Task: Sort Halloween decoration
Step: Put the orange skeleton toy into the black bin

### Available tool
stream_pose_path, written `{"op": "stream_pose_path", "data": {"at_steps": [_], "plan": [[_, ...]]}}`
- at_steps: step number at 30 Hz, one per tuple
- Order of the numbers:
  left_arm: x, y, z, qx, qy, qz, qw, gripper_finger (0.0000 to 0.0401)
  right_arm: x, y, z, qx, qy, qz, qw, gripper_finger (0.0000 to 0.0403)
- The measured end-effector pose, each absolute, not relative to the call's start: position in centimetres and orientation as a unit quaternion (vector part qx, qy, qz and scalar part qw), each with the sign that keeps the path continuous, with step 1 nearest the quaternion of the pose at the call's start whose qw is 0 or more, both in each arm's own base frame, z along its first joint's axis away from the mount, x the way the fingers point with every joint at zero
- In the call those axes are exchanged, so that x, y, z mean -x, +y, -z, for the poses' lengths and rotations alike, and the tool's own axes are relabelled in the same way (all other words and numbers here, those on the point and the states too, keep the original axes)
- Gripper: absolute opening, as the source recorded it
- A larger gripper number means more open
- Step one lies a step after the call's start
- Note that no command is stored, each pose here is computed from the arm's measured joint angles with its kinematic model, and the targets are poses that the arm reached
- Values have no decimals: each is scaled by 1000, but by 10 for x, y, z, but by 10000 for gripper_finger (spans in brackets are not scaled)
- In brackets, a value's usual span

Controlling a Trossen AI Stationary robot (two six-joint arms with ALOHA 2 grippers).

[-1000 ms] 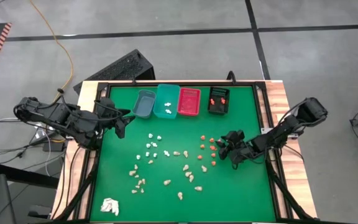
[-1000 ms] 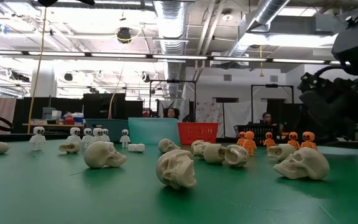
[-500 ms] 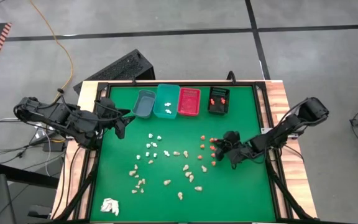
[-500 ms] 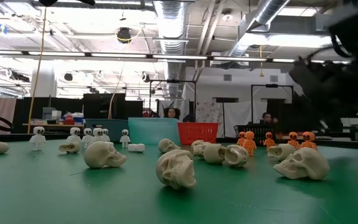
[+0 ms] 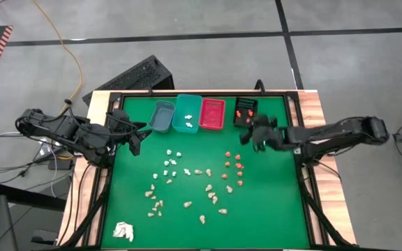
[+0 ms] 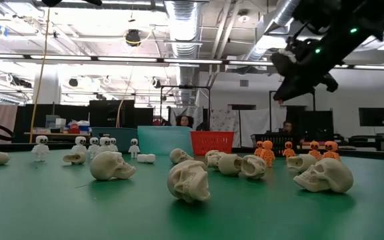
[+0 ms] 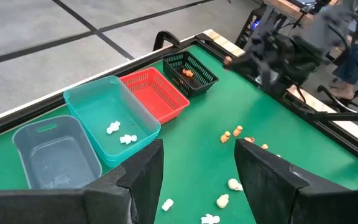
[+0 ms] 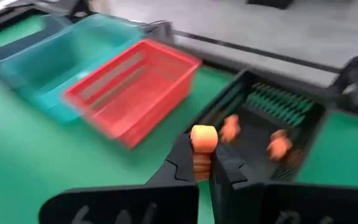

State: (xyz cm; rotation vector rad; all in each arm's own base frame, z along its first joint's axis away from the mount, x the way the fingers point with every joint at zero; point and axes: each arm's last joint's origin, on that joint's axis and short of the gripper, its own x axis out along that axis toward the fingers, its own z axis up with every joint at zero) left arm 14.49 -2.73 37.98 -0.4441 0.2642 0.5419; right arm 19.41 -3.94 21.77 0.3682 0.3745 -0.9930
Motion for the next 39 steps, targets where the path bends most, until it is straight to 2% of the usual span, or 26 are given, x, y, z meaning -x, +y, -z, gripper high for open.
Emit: {"op": "stream_pose_path", "data": {"at_steps": [4,7,16,20,23,29,39], "plan": [[-145,-28,-380,215,133,-259,932,187,-188,-74,-214,-197,211,475,831,32],[-145,-28,-380,215,134,-256,933,187,-184,-93,-208,-217,243,455,829,56],[-146,-29,-381,208,140,-235,939,196,-182,-118,-202,-249,248,425,834,180],[-146,-29,-381,210,145,-224,941,207,-185,-109,-213,-240,235,343,877,220],[-146,-30,-380,204,152,-213,943,210,-191,-89,-223,-220,229,267,910,226],[-146,-30,-380,195,156,-207,946,210,-200,-37,-226,-174,258,162,936,215],[-146,-30,-380,192,155,-212,946,210,-218,20,-192,-101,328,192,920,207]]}}
